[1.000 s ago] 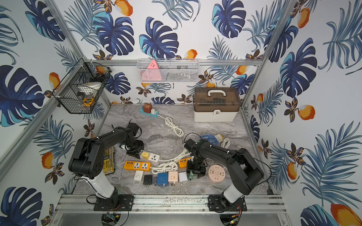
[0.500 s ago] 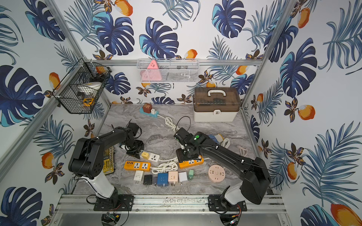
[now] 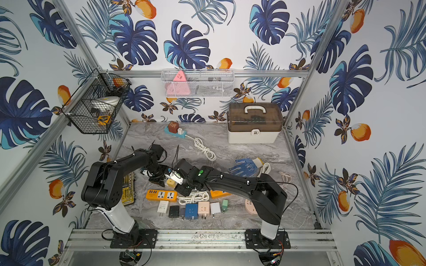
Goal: Pull the plug off the socket
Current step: Remove the plug from the socket, then place the plug at the center of the board, then move the socket to the center of the board.
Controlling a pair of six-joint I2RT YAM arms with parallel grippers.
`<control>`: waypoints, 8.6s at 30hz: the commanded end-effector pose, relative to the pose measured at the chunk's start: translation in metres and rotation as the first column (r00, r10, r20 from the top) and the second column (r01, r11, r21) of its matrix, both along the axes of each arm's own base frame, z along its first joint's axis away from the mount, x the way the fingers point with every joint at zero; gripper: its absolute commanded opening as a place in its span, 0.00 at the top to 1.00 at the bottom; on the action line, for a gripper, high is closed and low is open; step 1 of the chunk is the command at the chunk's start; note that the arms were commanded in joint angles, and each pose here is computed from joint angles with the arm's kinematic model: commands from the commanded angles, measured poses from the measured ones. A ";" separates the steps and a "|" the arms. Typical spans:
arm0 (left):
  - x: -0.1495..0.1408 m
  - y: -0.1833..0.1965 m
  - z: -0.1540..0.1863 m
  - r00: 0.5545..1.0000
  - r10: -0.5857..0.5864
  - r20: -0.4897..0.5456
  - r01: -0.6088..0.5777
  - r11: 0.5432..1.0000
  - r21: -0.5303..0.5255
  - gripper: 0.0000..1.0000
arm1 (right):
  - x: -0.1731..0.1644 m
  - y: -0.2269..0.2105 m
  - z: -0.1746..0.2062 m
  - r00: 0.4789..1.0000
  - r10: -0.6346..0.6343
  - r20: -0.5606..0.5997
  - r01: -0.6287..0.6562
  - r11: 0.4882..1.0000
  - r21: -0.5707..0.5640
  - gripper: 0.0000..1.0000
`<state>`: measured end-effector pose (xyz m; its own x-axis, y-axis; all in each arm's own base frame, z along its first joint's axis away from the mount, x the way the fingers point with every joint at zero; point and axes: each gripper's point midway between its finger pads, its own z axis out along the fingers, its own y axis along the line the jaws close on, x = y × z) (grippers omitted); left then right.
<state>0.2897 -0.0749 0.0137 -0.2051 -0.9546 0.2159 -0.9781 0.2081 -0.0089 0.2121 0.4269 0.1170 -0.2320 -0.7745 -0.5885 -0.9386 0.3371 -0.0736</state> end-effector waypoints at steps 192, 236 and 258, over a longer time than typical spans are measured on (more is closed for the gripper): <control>0.034 0.006 0.106 0.899 -0.352 0.262 0.308 0.931 0.194 0.21 | 0.239 -0.068 -0.085 0.779 -0.626 0.041 0.613 0.746 -0.260 0.87; 0.013 0.026 0.080 0.930 -0.318 0.186 0.278 0.937 0.211 0.23 | 0.215 -0.132 -0.003 0.883 -0.187 0.431 0.339 0.888 -0.310 0.92; 0.022 0.026 0.063 0.949 -0.273 0.158 0.238 0.948 0.209 0.23 | 0.176 -0.211 -0.040 0.878 -0.023 0.478 0.273 0.845 -0.460 0.86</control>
<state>0.3056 -0.0489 0.0749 -0.4894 -0.8718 -0.0187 -0.8660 0.4885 -0.1071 0.3689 0.2173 0.0691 -0.2125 -0.9590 -0.1877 -0.7544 0.2831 -0.5922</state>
